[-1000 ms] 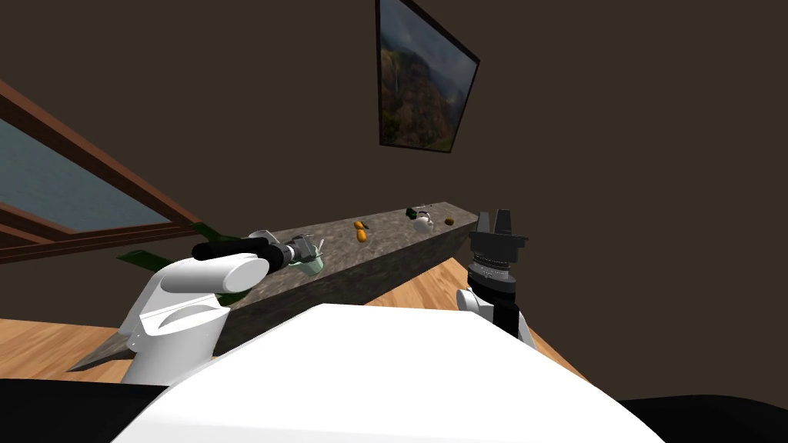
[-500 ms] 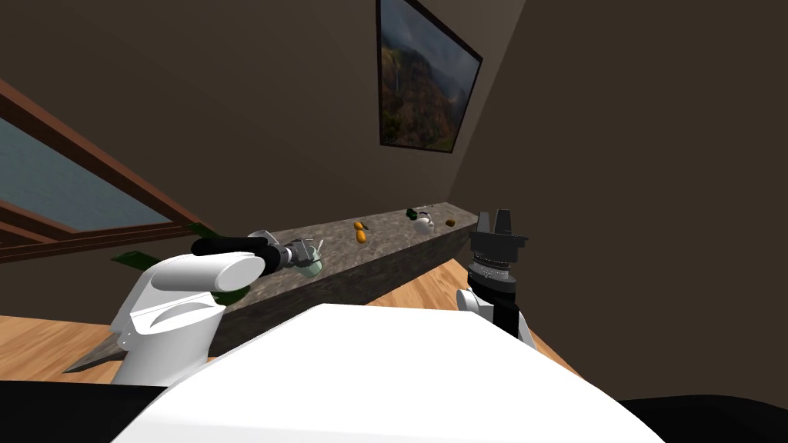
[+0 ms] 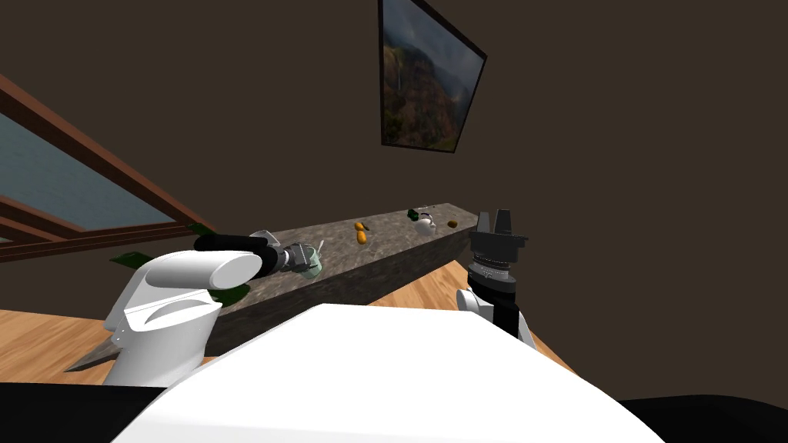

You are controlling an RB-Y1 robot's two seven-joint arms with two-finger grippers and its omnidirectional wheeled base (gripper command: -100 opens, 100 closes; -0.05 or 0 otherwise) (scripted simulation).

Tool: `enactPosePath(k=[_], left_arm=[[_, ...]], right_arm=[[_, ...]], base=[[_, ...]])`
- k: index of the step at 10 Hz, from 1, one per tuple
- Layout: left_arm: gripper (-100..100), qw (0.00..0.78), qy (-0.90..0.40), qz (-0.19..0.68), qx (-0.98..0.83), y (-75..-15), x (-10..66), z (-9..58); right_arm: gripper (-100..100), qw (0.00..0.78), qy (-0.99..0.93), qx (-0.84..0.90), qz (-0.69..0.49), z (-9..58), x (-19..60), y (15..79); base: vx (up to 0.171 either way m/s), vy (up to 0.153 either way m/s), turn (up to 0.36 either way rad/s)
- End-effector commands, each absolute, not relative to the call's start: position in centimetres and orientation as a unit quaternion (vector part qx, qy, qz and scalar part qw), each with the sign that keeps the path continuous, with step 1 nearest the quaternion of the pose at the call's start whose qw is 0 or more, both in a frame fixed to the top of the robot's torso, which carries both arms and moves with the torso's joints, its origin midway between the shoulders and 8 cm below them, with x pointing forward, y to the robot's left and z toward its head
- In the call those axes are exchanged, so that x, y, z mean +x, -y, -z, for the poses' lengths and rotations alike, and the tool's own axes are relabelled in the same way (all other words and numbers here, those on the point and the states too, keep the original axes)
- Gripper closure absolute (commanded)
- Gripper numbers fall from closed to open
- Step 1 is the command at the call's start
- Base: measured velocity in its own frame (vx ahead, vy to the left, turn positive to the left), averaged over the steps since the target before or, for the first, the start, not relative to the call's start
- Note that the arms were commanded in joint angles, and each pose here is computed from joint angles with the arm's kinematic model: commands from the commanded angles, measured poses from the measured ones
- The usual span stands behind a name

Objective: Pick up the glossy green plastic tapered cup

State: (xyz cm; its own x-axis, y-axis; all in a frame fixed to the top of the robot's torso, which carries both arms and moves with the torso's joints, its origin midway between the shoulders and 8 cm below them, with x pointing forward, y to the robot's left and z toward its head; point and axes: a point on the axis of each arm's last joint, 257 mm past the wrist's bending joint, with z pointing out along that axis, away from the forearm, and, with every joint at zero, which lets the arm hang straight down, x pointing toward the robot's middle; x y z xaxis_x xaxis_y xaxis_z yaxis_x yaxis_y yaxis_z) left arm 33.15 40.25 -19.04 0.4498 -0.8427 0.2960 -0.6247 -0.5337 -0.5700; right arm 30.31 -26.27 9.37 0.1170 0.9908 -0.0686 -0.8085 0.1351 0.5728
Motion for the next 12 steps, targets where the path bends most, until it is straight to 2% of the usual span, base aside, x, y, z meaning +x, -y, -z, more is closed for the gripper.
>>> enactPosePath(k=[1,10,11,12], left_arm=[[-100,0.184,-0.441,0.266,-0.837,-40.4,32.4,19.2],[-100,0.147,-0.438,0.192,-0.866,-41.1,29.1,20.8],[0,0.146,-0.438,0.191,-0.867,-41.2,29.0,20.9],[-100,0.146,-0.436,0.191,-0.867,-41.6,29.5,21.5]], right_arm=[[0,0.719,-0.224,0.203,-0.625,-9.4,30.3,26.3],[0,0.719,-0.224,0.203,-0.625,-9.4,30.3,26.3],[0,0.719,-0.224,0.203,-0.625,-9.4,30.3,26.3],[0,0.719,-0.224,0.203,-0.625,-9.4,30.3,26.3]], base=[[0.024,0.003,0.053],[0.025,0.014,0.034],[0.000,0.000,0.000],[-0.002,-0.009,-0.019]])
